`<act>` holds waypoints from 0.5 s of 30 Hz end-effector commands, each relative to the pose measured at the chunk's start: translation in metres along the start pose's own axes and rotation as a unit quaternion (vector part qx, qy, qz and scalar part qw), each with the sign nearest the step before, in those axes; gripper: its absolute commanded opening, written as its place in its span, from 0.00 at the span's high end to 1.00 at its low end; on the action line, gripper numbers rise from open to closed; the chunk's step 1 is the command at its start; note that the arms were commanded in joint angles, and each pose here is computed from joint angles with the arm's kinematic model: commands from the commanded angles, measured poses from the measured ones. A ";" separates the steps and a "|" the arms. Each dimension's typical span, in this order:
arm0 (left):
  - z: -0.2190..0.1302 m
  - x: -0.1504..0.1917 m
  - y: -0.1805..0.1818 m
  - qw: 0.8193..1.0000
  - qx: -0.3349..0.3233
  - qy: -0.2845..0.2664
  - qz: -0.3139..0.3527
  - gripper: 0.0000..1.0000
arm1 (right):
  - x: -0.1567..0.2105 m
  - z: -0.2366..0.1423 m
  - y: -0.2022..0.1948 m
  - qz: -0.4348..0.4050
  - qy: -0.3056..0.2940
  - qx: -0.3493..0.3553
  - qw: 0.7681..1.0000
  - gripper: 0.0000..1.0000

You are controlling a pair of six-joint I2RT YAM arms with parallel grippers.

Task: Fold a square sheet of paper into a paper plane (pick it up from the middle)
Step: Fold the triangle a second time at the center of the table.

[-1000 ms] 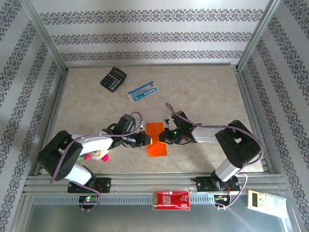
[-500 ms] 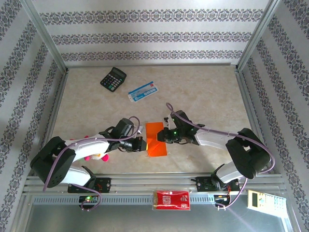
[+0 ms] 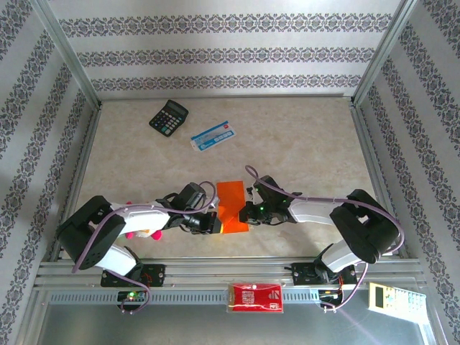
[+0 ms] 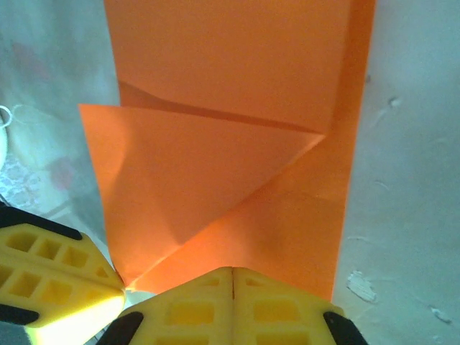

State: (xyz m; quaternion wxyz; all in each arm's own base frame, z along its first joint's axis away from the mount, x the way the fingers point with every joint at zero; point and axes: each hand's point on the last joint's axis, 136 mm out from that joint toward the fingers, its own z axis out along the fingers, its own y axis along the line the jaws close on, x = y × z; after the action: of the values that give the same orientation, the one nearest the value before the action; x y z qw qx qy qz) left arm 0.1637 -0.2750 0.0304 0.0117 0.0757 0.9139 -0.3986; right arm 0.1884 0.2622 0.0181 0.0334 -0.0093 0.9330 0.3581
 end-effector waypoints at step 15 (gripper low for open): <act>0.014 -0.013 -0.008 1.000 0.010 0.008 0.019 0.97 | 0.007 0.011 -0.016 0.009 0.006 0.025 1.000 0.99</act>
State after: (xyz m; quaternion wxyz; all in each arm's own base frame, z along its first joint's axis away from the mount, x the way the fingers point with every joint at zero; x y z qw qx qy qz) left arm 0.1703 -0.2819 0.0223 -0.0001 0.0743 0.9167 -0.3926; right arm 0.1918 0.2650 0.0140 0.0393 -0.0097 0.9322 0.3598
